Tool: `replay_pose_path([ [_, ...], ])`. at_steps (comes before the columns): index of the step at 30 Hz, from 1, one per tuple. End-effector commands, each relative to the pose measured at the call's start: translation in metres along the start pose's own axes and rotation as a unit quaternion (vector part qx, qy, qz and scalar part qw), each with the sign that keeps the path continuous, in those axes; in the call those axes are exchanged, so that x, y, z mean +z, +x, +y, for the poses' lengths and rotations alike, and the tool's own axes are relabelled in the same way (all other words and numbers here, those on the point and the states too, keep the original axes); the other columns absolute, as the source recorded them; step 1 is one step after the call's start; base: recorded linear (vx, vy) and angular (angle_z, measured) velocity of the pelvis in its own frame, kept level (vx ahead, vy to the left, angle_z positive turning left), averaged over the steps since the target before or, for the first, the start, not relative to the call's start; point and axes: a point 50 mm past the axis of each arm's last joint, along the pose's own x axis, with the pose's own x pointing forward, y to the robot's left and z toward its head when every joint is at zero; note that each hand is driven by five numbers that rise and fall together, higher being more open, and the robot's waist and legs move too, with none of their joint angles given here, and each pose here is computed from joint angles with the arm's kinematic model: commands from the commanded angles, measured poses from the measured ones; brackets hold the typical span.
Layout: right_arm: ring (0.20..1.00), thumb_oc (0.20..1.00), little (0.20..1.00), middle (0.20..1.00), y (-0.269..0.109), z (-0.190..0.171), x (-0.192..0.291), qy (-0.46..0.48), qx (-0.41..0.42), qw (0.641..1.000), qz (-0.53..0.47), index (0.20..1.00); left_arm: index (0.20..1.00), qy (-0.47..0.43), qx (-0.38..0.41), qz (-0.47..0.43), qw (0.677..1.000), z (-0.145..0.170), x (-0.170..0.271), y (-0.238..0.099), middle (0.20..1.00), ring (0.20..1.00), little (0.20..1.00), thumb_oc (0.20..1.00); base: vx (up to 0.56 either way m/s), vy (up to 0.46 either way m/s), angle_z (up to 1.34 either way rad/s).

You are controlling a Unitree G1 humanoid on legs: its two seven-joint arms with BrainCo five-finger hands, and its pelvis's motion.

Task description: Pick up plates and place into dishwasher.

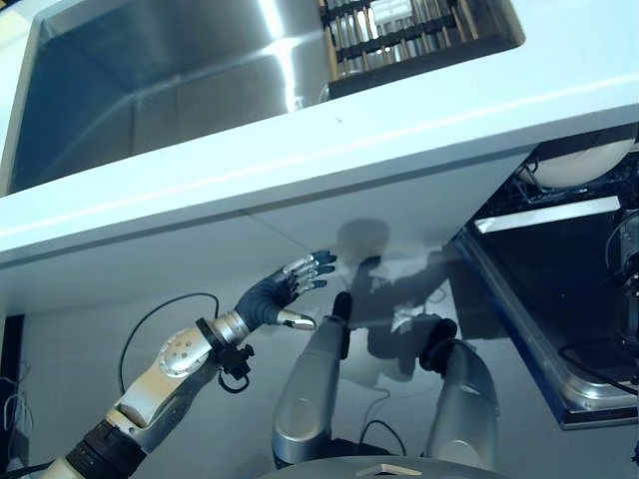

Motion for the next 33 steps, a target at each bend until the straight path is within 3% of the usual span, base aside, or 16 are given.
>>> replay_pose_path([
  [1,1.0,1.0,1.0,1.0,0.003,0.071,0.009,0.046,0.138,0.989,-0.03,1.0,1.0,0.003,-0.02,-0.024,0.999,-0.007,0.01,-0.001,1.0,1.0,1.0,1.0,0.02,-0.073,0.24],
  [12,1.0,1.0,1.0,1.0,0.002,0.081,-0.003,0.016,0.135,0.99,-0.023,1.0,1.0,0.017,-0.033,-0.033,0.999,-0.007,0.014,0.0,1.0,1.0,1.0,1.0,-0.02,-0.014,0.09],
  [23,1.0,1.0,1.0,1.0,0.002,0.058,-0.005,0.005,0.127,0.992,-0.008,1.0,1.0,0.008,-0.04,-0.036,0.999,-0.001,0.016,-0.005,1.0,1.0,1.0,1.0,-0.03,0.04,-0.03],
  [33,1.0,1.0,1.0,1.0,-0.013,-0.025,-0.027,0.032,0.104,0.993,0.041,1.0,1.0,0.003,-0.009,-0.02,1.0,0.01,0.003,-0.02,1.0,1.0,1.0,1.0,0.02,0.052,-0.09],
])
